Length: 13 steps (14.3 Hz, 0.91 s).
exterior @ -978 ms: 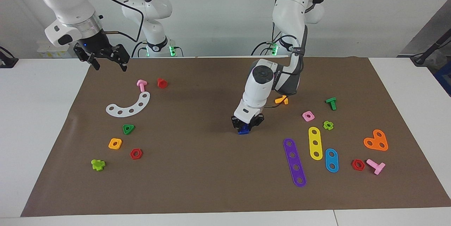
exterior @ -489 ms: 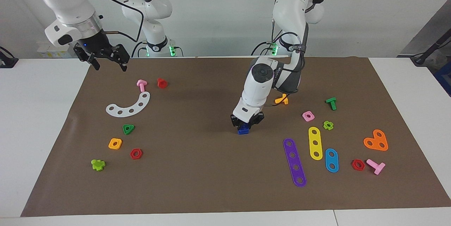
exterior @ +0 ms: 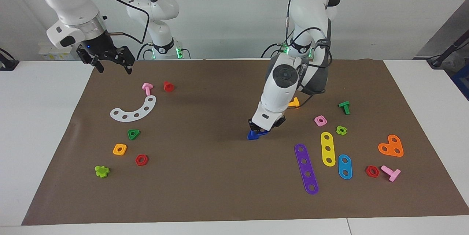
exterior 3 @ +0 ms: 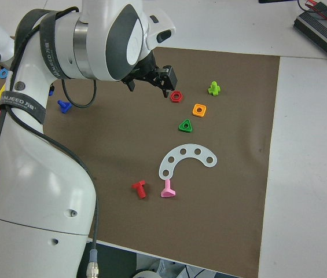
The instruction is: Unscrew and place screws in storage area
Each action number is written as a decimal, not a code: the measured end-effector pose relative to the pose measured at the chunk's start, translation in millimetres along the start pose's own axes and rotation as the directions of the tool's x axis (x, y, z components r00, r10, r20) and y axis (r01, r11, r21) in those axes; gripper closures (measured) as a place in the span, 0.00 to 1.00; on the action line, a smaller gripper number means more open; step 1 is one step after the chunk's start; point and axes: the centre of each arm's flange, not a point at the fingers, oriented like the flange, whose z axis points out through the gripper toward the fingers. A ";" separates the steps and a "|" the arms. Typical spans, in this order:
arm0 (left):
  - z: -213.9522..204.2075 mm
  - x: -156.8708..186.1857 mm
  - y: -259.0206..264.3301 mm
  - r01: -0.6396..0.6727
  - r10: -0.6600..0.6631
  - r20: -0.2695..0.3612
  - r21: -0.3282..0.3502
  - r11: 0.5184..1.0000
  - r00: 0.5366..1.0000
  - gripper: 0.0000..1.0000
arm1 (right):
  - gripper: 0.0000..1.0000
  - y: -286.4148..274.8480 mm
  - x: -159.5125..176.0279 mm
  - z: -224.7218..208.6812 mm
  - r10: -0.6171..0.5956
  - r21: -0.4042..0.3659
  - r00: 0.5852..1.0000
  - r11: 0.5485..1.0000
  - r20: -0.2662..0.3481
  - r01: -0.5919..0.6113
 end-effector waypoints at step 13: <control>54.3 2.3 -152.7 -0.107 0.107 -0.006 -0.007 0.994 0.994 0.53 | 0.00 -4.1 0.7 2.3 -0.007 0.001 1.000 1.000 -0.005 0.007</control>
